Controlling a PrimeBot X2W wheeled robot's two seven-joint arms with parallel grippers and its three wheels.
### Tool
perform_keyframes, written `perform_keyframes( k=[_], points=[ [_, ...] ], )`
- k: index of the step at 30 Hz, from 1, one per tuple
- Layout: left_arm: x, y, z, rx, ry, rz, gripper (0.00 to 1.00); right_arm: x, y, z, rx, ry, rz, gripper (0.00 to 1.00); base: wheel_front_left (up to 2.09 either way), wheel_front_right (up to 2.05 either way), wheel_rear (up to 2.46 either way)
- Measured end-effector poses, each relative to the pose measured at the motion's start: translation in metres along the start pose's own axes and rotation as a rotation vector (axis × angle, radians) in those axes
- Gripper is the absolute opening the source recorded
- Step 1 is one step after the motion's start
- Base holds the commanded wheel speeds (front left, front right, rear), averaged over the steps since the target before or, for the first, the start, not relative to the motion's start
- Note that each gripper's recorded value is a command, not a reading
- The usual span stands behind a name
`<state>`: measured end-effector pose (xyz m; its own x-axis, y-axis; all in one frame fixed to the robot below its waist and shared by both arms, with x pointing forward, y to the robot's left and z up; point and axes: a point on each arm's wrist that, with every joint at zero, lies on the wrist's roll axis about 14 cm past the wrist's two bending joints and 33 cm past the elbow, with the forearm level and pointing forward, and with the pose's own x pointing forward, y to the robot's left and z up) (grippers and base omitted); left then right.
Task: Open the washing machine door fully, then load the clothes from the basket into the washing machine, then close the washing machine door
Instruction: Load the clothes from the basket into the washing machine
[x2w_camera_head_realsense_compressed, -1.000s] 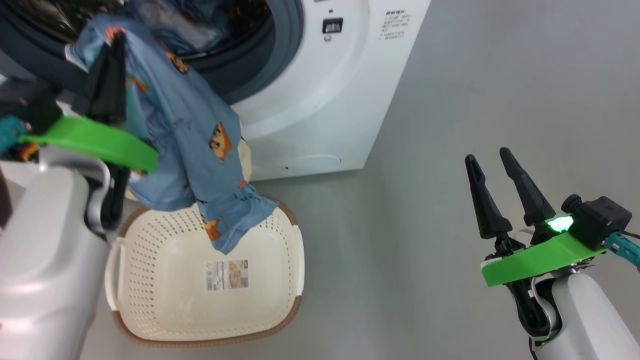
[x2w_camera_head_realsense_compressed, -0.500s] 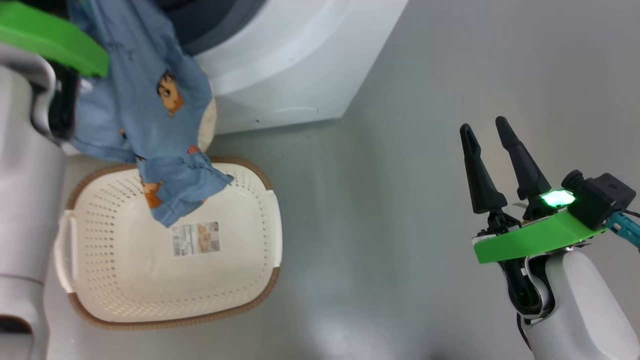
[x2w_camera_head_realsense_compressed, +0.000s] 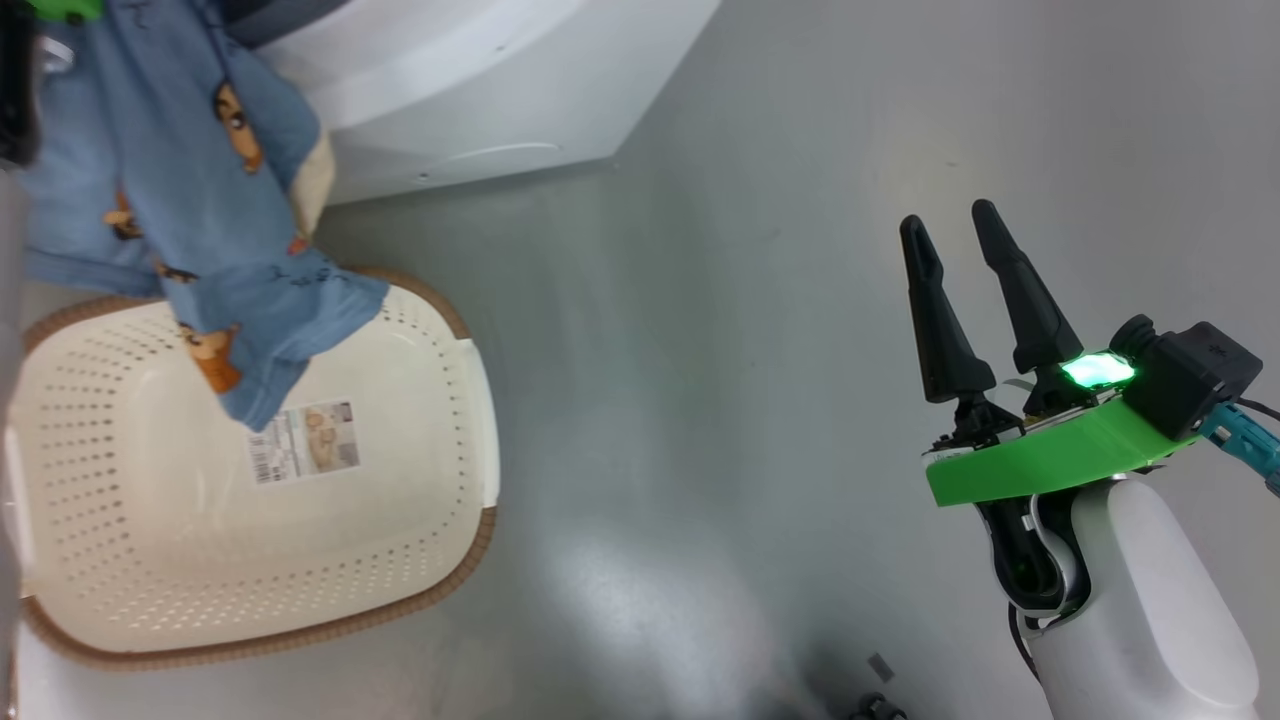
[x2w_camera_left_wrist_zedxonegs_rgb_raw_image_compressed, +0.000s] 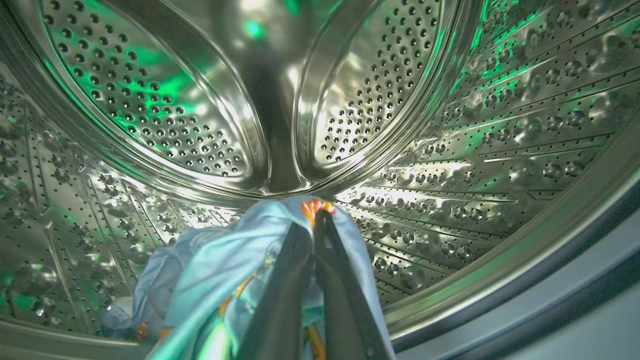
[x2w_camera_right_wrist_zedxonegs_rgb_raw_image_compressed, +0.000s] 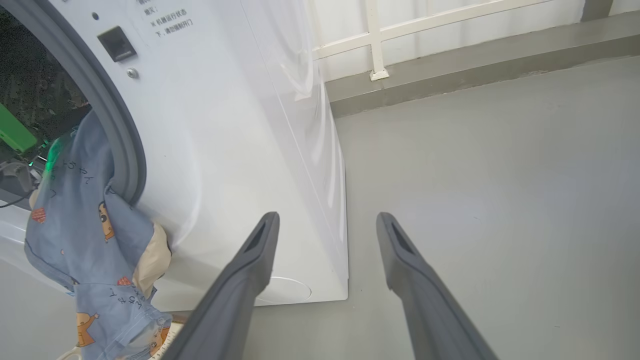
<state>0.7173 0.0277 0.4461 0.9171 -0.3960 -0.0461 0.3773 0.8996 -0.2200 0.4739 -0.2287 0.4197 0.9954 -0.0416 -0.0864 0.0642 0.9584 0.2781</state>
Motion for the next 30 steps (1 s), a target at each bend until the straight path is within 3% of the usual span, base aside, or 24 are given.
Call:
perform_keyframes(
  k=[5, 14, 20, 21, 22, 23, 30],
  points=[
    [0.015, 0.000, -0.001, -0.011, -0.007, -0.001, 0.00, -0.003, -0.008, -0.004, -0.003, 0.010, -0.029, 1.00, 0.00, 0.00, 0.00],
    [0.034, -0.001, 0.075, -0.014, -0.274, 0.016, 0.00, 0.000, -0.016, -0.005, -0.018, 0.011, -0.048, 1.00, 0.00, 0.00, 0.00],
    [0.028, 0.001, 0.025, -0.016, -0.157, 0.042, 0.03, 0.000, -0.015, -0.006, -0.014, 0.011, -0.050, 1.00, 0.00, 0.00, 0.00],
    [0.027, 0.002, 0.017, -0.019, -0.132, 0.050, 0.31, 0.000, -0.015, -0.006, -0.013, 0.012, -0.049, 1.00, 0.00, 0.00, 0.00],
    [0.026, 0.004, 0.010, -0.021, -0.109, 0.056, 0.82, 0.000, -0.014, -0.006, -0.012, 0.012, -0.048, 1.00, 0.00, 0.00, 0.00],
    [0.025, 0.005, 0.003, -0.025, -0.086, 0.060, 1.00, 0.001, -0.013, -0.007, -0.011, 0.012, -0.046, 1.00, 0.00, 0.00, 0.00],
    [0.015, 0.008, -0.021, -0.023, 0.021, 0.064, 1.00, 0.004, -0.007, -0.008, -0.002, 0.010, -0.026, 1.00, 0.00, 0.00, 0.00]
  ],
)
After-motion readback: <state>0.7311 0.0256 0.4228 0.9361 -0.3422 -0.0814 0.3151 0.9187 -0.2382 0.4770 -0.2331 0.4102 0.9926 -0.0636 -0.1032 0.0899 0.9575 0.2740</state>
